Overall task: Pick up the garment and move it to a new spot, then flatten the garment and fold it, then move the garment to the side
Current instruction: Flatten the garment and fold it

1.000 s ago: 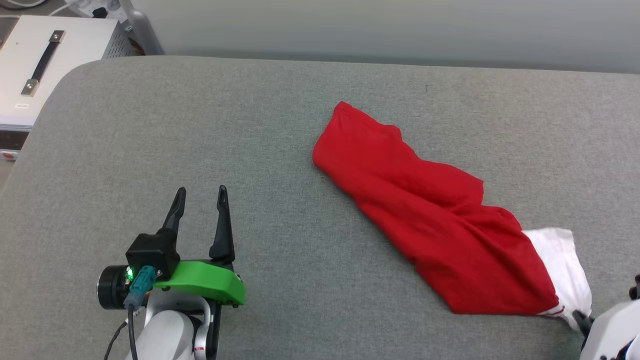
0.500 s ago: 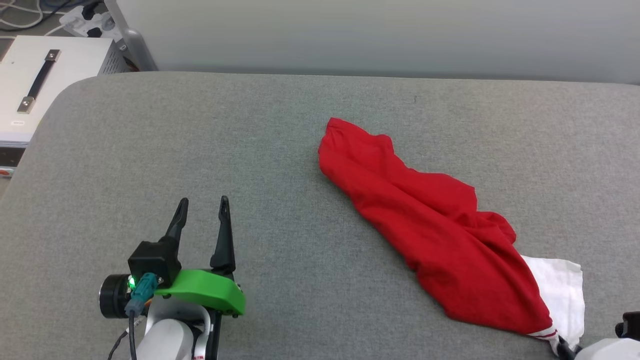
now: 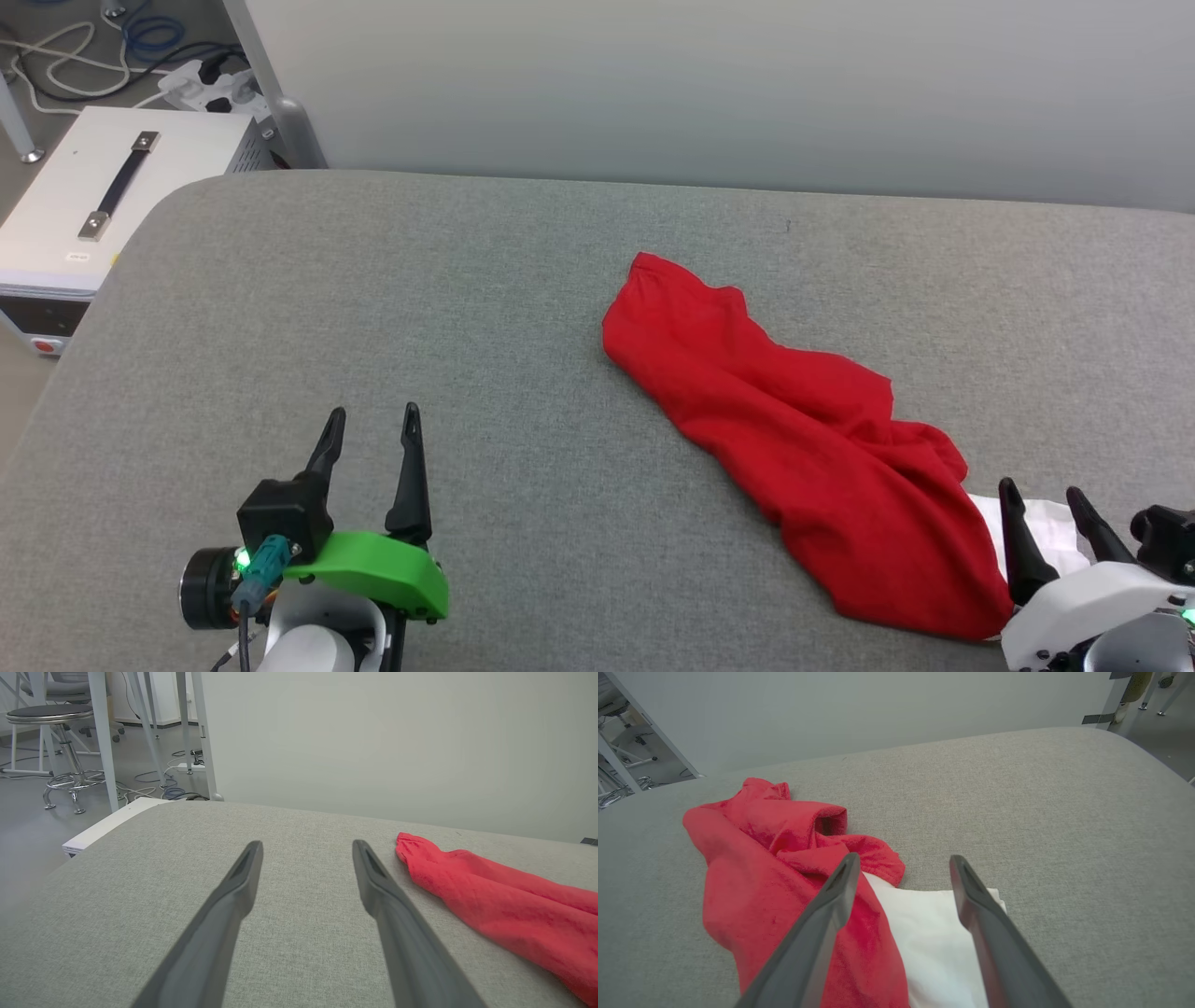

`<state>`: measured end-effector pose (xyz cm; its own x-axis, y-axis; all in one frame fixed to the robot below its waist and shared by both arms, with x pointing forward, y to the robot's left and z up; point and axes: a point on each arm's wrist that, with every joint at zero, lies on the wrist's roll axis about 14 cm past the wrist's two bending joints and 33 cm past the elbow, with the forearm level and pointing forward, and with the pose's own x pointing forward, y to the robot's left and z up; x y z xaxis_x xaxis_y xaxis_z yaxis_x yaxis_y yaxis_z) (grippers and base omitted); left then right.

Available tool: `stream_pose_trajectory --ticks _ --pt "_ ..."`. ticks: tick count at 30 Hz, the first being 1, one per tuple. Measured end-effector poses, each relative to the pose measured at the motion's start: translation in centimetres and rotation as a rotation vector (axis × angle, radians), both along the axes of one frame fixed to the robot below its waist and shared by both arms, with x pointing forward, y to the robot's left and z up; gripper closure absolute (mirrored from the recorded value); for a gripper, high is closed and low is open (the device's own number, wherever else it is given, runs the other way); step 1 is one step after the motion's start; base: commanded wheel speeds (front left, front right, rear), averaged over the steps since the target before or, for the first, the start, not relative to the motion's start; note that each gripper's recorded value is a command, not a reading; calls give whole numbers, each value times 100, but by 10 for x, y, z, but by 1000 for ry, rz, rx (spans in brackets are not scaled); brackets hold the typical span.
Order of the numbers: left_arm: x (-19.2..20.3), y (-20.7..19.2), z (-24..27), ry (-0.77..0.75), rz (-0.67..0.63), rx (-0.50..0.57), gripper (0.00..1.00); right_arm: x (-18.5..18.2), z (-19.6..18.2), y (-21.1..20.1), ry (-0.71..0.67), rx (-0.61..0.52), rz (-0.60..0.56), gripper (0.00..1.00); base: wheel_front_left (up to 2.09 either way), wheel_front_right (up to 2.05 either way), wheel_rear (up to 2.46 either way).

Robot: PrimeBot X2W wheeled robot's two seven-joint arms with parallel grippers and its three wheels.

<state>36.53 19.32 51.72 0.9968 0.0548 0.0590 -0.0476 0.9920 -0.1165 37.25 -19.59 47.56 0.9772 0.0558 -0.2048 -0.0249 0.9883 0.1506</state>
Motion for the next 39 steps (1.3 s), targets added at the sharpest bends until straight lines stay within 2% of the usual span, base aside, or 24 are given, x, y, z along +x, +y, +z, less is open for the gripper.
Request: stream_pose_trajectory --ticks 9,20,23,31,39 --pt "-7 5 4 1 9 13 0 2 50 39 -163 -18 106 0 0 0 0" --pt "1 -6 1 37 -37 22 0 0 76 45 -239 -46 121 0 0 0 0" --pt "14 -28 0 66 -127 27 0 4 76 40 -240 -50 105 0 0 0 0" --pt "64 -117 -3 185 -458 75 0 18 71 15 -228 -68 29 0 0 0 0" --pt "106 -197 -13 313 -733 210 0 24 53 -9 -186 -81 -41 0 0 0 0"
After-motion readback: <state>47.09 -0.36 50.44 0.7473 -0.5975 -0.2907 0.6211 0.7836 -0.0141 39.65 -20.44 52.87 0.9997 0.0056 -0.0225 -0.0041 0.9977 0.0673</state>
